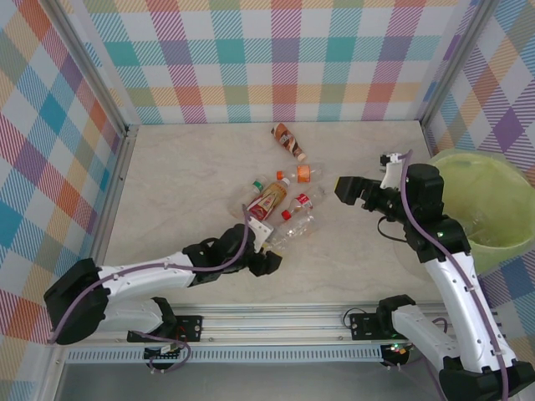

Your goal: Put the plastic bottles in the bin

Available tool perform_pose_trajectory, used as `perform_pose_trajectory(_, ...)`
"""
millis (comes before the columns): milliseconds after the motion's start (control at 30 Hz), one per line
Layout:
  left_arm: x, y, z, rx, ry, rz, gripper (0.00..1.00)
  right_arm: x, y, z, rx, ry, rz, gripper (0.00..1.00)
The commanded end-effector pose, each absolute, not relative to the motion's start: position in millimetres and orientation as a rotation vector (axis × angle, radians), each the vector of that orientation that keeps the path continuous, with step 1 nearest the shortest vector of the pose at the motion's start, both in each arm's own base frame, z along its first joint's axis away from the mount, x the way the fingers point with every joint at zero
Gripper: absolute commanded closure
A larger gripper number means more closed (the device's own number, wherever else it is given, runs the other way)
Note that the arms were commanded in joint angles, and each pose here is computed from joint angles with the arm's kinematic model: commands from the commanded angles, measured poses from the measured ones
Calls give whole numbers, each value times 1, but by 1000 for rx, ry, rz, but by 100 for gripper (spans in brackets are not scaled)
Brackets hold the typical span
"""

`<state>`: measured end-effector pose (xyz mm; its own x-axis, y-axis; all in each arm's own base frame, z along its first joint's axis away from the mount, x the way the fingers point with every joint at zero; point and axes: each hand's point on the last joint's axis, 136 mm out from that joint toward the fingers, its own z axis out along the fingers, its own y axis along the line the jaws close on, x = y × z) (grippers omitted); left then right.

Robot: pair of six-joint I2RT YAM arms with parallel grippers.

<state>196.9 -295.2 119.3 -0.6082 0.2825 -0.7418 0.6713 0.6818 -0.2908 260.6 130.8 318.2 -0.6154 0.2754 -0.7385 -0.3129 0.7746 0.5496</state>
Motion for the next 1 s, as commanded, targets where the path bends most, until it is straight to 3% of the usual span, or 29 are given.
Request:
perform_pose_trajectory(0, 206, -293, 154, 584, 2128, -904, 100, 260, 143, 326, -52, 2029, 915, 0)
perform_pose_trajectory(367, 238, -256, 221, 191, 1966, -1212, 100, 265, 193, 322, -206, 2032, 1065, 0)
perform_pose_trajectory(733, 236, -275, 250, 216, 1912, -1477, 100, 262, 286, 321, -525, 1967, 1201, 0)
perform_pose_trajectory(967, 230, -281, 258, 254, 1897, -1546, 100, 281, 319, 326, -509, 1892, 1223, 0)
